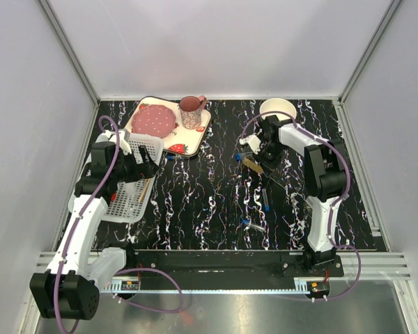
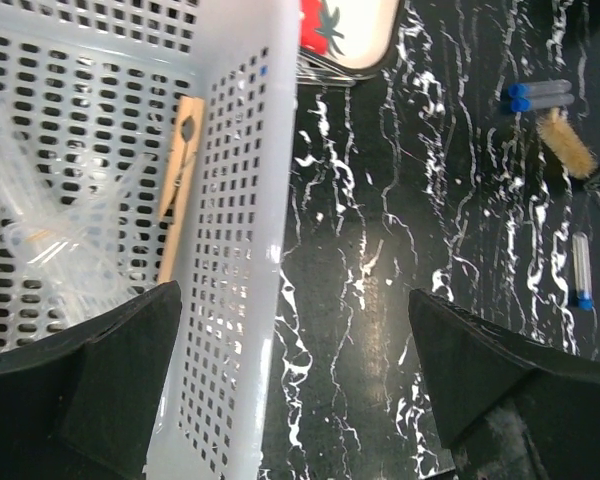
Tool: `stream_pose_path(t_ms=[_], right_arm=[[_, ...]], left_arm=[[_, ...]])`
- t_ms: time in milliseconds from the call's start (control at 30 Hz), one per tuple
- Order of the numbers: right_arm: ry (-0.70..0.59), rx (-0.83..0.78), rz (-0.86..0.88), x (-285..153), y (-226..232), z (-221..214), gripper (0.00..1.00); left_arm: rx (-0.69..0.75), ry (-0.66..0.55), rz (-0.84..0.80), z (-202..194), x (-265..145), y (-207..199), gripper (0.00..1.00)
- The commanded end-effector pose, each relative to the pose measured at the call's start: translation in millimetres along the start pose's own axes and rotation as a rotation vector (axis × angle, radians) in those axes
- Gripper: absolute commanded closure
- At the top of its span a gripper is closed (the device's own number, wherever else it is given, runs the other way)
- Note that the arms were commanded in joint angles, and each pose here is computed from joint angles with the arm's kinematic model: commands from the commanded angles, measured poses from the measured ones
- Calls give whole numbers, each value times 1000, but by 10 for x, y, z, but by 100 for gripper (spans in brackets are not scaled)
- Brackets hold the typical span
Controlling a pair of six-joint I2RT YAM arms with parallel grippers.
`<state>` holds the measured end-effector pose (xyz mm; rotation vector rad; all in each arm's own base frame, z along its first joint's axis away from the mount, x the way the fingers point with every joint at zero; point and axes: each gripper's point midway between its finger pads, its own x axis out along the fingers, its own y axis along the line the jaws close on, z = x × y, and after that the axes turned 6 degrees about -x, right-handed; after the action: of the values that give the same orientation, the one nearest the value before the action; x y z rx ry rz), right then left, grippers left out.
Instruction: Organize the chemistry lab equipment
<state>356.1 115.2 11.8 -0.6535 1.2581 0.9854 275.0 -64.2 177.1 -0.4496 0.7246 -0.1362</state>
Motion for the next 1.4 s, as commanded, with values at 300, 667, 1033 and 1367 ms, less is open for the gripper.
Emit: stream_pose_path(t_ms=[300, 667, 1033, 1367], right_arm=[[-314, -110, -43, -866, 502, 320, 100], [-842, 168, 197, -1847, 987, 526, 100], [-1045, 369, 513, -2087, 1025, 488, 99], [-1096, 425, 556, -2054, 949, 409, 99]], left_arm=[[61, -35, -487, -68, -368, -839, 1], [20, 82, -843, -482, -399, -2289, 1], [-55, 191, -917, -828, 169, -3584, 4], [-113, 262, -866, -1038, 650, -3920, 29]])
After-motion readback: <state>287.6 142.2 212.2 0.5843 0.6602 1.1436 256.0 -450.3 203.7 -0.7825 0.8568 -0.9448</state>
